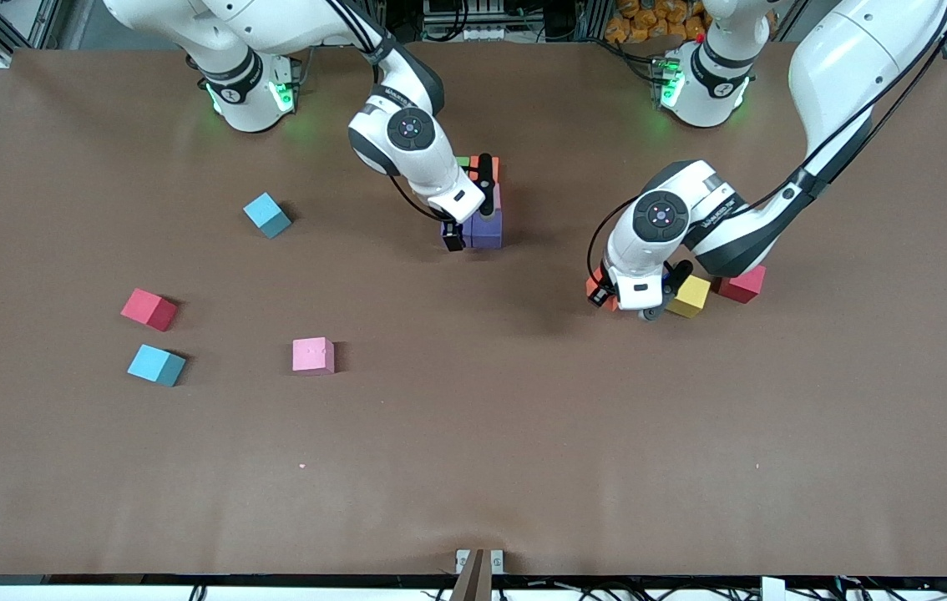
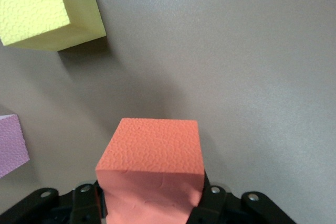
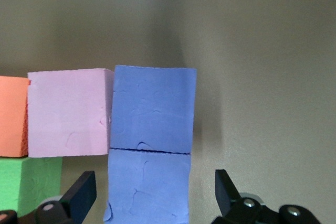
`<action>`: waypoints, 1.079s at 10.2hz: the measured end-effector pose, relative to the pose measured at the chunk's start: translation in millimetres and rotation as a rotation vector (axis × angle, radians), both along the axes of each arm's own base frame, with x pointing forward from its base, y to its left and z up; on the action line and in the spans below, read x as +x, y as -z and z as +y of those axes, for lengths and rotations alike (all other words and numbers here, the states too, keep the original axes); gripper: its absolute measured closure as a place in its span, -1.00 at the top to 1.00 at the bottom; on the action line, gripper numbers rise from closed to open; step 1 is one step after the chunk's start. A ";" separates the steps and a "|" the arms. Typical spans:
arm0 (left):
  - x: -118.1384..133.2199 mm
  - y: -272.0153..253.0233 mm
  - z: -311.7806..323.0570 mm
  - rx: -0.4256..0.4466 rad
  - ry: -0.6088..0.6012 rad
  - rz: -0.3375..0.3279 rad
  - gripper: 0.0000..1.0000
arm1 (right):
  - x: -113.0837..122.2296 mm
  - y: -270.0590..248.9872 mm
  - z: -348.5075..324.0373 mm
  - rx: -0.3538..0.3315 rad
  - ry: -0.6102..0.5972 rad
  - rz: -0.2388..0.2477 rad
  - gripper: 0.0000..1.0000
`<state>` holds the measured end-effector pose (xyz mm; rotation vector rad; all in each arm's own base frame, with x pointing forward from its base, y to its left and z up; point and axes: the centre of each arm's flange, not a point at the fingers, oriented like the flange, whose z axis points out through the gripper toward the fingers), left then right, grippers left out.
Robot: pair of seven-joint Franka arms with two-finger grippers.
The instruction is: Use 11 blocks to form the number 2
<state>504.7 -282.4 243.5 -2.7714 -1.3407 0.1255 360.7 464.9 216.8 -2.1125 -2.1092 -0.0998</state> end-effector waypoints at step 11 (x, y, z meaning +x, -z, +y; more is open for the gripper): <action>-57.4 -52.8 -150.4 -0.094 -0.277 0.021 0.19 | 154.9 -150.9 -217.9 -0.075 0.408 -0.015 1.00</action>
